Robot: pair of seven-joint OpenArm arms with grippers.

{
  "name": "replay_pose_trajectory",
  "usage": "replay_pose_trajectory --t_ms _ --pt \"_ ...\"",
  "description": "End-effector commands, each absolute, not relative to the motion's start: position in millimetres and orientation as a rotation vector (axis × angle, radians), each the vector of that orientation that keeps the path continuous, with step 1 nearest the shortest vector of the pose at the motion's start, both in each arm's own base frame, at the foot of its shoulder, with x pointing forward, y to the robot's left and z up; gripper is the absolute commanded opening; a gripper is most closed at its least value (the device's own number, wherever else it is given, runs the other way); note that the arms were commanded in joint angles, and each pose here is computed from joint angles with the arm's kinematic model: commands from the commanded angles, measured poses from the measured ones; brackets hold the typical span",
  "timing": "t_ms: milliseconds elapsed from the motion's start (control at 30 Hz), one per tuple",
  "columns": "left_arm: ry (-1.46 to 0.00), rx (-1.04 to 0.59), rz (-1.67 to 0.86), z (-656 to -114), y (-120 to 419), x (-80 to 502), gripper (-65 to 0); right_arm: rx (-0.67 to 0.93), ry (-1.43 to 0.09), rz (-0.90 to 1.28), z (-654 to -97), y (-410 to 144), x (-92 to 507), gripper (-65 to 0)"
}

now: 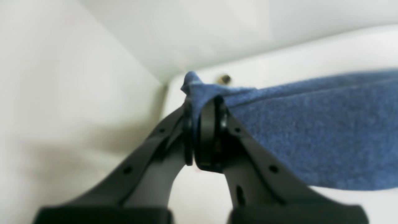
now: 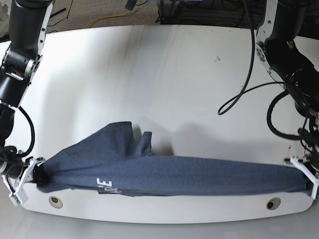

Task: Fold the T-shirt properly
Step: 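Lift the shirt by the shoulders and lay it flat again, then release the shoulders and move both grippers toward the hem corners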

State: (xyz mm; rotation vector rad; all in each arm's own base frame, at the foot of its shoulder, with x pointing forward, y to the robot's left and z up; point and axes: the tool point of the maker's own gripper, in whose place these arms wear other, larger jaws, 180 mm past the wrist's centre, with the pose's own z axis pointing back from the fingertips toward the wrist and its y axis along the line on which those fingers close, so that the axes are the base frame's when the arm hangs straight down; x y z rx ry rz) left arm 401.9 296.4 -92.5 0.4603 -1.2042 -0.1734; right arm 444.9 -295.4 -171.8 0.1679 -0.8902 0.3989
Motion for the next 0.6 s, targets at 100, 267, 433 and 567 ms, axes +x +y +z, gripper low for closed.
replay_pose_trajectory --t_ms 100,267,433,567 --pt "-1.05 0.438 -0.194 -162.1 295.5 371.3 -65.0 0.233 -0.85 0.345 -216.1 -304.2 405.8 -65.0" --pt "-0.874 0.402 -0.19 -229.5 301.4 328.9 -65.0 0.284 -0.75 0.272 -267.4 -312.2 366.3 -65.0" --pt "-0.725 0.378 -0.212 -277.5 303.9 287.3 -65.0 0.325 -0.656 0.211 -311.7 -311.3 329.4 -65.0" --pt "-0.626 0.374 -0.208 -303.4 310.8 255.5 -65.0 0.334 -0.577 0.172 -340.4 -315.0 297.3 -65.0"
